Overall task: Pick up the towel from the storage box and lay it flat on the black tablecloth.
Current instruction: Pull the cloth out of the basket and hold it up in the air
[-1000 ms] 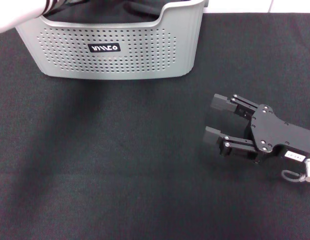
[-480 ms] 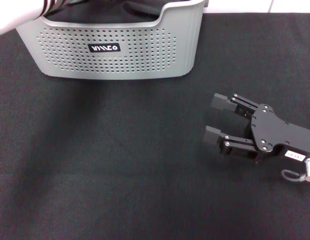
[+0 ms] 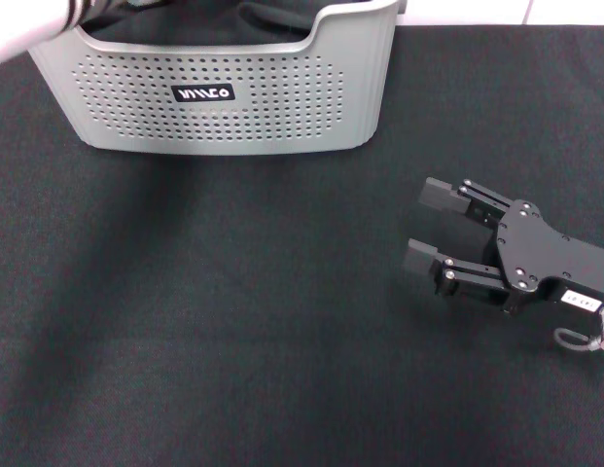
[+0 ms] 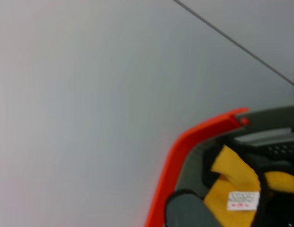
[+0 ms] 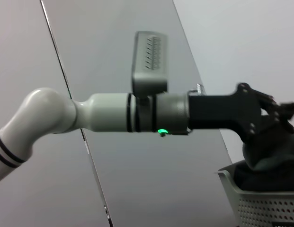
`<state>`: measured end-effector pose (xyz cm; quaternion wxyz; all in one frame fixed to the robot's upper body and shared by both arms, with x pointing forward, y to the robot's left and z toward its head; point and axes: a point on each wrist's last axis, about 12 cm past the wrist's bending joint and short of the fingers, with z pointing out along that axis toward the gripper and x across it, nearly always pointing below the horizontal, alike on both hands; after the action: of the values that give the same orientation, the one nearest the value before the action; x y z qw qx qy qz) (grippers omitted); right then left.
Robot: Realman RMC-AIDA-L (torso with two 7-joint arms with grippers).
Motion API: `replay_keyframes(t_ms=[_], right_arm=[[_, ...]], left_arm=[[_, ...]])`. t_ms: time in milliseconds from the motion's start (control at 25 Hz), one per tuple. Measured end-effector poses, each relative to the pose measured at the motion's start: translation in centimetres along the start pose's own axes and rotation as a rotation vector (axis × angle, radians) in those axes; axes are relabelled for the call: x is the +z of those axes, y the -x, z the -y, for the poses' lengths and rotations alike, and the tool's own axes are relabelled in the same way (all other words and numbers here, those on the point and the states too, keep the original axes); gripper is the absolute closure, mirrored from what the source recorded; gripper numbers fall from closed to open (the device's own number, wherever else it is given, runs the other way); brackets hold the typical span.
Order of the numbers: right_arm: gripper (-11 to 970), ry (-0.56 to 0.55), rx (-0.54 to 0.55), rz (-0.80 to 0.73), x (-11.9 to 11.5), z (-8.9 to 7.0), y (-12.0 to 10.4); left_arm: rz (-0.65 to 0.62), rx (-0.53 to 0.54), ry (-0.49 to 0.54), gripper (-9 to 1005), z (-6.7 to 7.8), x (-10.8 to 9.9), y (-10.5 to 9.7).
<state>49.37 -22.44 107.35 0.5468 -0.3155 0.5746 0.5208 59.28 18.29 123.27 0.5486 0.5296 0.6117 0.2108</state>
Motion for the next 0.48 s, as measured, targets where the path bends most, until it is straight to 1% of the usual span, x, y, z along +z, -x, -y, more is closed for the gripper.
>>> replay_keyframes(t_ms=[120, 280, 360, 400, 440, 480], right_arm=[[95, 0.000, -0.004, 0.002, 0.0, 0.0, 0.0], [95, 0.005, -0.022, 0.019, -0.2, -0.1, 0.2], [95, 0.003, -0.035, 0.034, -0.3, -0.1, 0.4], [95, -0.001, -0.041, 0.046, -0.5, -0.1, 0.4], [95, -0.006, -0.045, 0.058, -0.7, -0.2, 0.5], [95, -0.012, -0.049, 0.073, -0.9, -0.3, 0.5]], left_arm=[[0.025, -0.039, 0.037, 954, -0.8, -1.0, 0.5], [0.106, -0.144, 0.105, 955, -2.6, -3.2, 2.0], [0.177, -0.219, 0.136, 955, -3.7, -4.8, 2.6], [0.177, -0.219, 0.136, 956, -3.7, -4.8, 2.6], [0.244, -0.291, 0.151, 956, -4.6, -6.2, 3.0], [0.312, -0.352, 0.146, 956, -5.3, -6.9, 3.3]])
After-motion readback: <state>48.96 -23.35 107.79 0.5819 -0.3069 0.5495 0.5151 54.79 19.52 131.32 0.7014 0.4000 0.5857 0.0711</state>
